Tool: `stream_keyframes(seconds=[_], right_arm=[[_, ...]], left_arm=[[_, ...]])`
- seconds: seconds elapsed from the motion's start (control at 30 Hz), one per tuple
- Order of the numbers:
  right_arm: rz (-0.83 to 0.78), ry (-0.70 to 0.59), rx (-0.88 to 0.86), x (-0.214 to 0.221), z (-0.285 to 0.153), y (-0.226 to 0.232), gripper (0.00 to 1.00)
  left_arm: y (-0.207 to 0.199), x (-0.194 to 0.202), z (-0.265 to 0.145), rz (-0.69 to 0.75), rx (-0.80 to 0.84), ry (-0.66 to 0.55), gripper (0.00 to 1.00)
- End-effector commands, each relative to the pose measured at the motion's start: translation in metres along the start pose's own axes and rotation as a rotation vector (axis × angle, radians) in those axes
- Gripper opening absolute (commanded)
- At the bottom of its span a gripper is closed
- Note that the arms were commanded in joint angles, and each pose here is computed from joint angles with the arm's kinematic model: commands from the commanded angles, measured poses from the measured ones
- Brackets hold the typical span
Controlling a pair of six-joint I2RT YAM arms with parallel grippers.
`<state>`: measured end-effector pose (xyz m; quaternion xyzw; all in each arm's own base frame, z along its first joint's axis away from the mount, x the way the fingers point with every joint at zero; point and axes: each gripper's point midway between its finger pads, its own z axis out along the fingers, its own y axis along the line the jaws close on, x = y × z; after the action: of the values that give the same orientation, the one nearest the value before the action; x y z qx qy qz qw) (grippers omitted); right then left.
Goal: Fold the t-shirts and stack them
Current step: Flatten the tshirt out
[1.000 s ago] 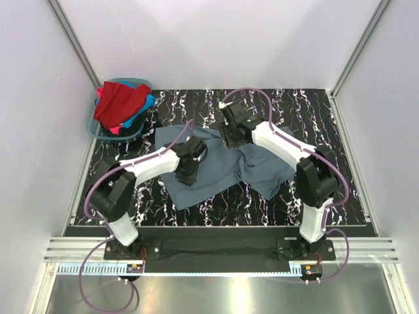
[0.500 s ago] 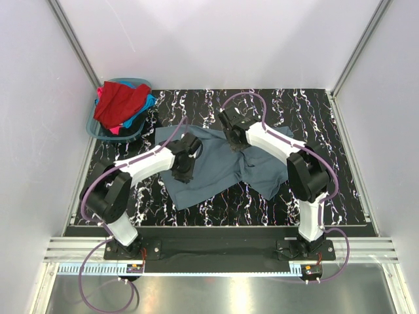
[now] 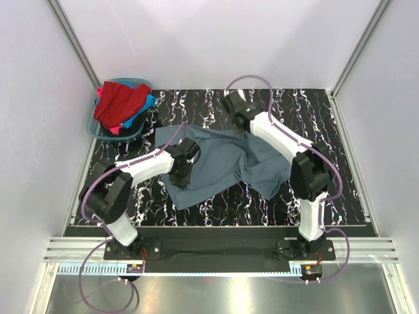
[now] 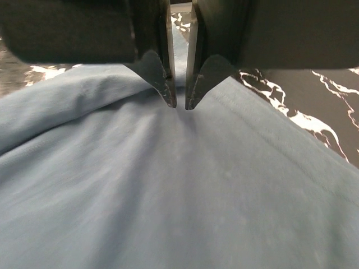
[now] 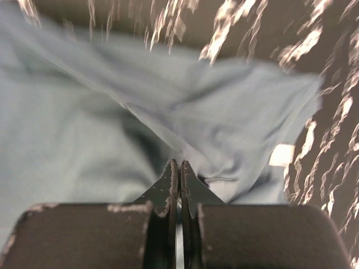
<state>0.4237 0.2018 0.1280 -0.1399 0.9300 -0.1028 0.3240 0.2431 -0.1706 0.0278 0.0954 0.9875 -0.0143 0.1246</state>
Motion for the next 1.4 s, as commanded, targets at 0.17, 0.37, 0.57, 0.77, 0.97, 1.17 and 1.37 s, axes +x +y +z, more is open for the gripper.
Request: stream_keyframes(seconds=[0.17,0.37,0.57,0.77,0.97,1.17,1.37], right_arm=[[0.126,-0.185,-0.21,-0.091,-0.021,0.012,0.0],[0.132,-0.053,-0.292,-0.045,-0.007,0.04,0.46],[0.3,-0.015,-0.23,-0.024,-0.036,-0.008,0.67],[0.399,0.049,-0.198,0.016,-0.047,-0.025,0.66],[0.372,0.084,-0.197,0.031,-0.009,-0.01,0.57],[0.303,0.041,-0.182,0.019,0.022,-0.005,0.57],[0.266,0.045,-0.163,0.016,0.04,-0.003,0.55]], left_arm=[[0.012,0.018,0.006,0.009,-0.036,0.042,0.17],[0.013,0.016,0.002,0.009,-0.038,0.028,0.17],[0.006,0.007,-0.003,0.016,-0.009,0.007,0.17],[0.0,-0.005,-0.007,0.034,0.011,-0.014,0.17],[0.0,-0.006,-0.008,0.044,0.012,-0.017,0.18],[0.0,-0.004,-0.014,0.024,0.027,-0.029,0.18],[0.002,-0.008,-0.021,0.012,0.026,-0.059,0.2]])
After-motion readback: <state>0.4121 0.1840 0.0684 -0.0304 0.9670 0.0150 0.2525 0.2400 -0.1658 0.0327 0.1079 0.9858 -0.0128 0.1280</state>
